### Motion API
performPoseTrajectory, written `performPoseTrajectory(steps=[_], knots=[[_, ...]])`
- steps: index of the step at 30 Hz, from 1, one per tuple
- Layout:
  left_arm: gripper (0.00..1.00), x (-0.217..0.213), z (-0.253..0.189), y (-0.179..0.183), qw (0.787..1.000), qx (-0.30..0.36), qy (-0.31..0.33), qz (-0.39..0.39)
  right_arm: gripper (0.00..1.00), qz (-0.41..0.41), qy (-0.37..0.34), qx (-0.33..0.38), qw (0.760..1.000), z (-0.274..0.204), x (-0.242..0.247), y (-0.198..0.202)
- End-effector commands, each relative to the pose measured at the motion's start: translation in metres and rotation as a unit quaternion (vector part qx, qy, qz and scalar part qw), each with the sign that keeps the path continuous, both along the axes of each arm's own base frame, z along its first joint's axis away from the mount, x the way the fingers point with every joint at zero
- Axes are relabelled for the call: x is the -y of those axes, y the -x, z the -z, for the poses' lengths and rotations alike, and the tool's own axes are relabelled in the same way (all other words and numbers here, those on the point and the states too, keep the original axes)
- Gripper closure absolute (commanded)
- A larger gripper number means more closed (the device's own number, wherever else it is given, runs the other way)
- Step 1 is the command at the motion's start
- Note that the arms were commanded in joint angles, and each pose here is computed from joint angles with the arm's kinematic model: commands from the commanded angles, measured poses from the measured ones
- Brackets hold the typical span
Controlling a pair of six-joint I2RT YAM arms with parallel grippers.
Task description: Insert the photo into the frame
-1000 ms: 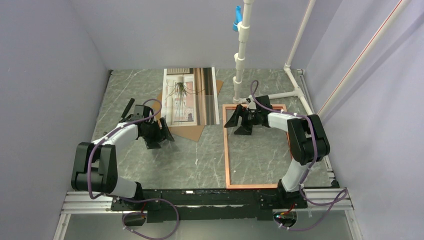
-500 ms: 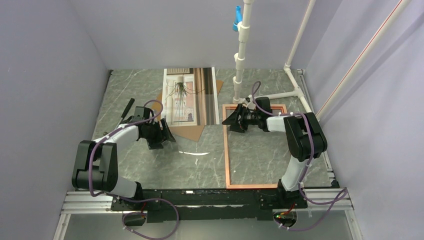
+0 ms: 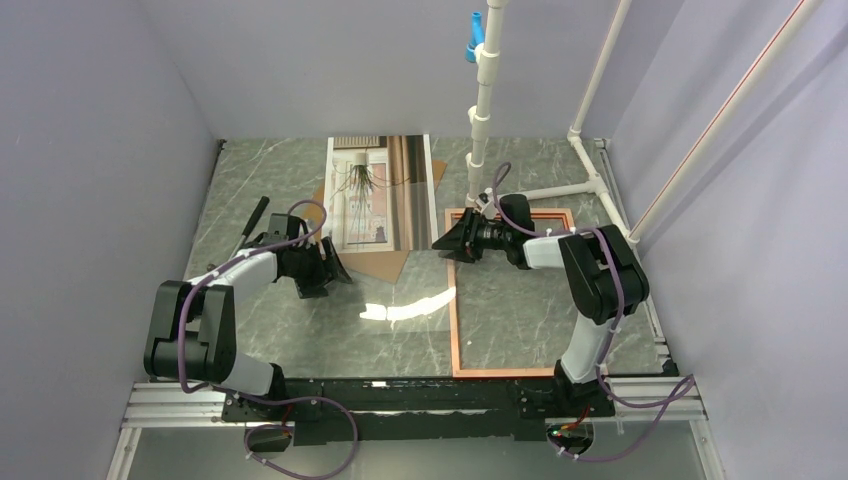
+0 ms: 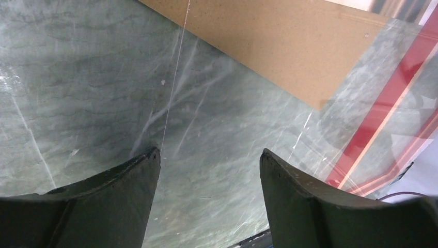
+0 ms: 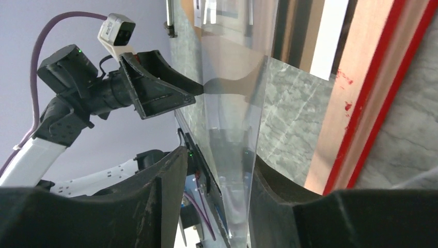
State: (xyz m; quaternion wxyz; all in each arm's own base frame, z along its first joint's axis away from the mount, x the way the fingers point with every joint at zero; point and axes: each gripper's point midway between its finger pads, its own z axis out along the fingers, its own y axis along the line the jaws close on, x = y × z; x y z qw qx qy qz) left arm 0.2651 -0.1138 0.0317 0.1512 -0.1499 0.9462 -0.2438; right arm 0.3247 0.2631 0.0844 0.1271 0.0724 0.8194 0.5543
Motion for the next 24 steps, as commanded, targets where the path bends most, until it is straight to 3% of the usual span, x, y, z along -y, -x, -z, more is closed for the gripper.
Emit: performPoseTrajectory(steps=[1,5,11,24], knots=[[0.25,-0.001,0.01,0.007,1.0,-0.006,-0.004,0.013,0.55,-0.007,-0.031,0.026,0.999,-0.013,-0.01,-0.004],[0.25,-0.002,0.007,0.007,1.0,-0.002,-0.008,0.013,0.66,-0.002,-0.014,0.03,0.999,-0.013,-0.006,-0.004],[0.24,-0.005,-0.013,0.002,0.999,0.03,-0.016,0.008,0.99,0.003,0.03,0.029,0.999,-0.012,0.0,-0.003],[0.21,-0.019,-0.076,0.004,0.99,0.131,-0.046,0.001,1.0,-0.072,0.184,0.108,0.974,-0.057,-0.006,0.029]])
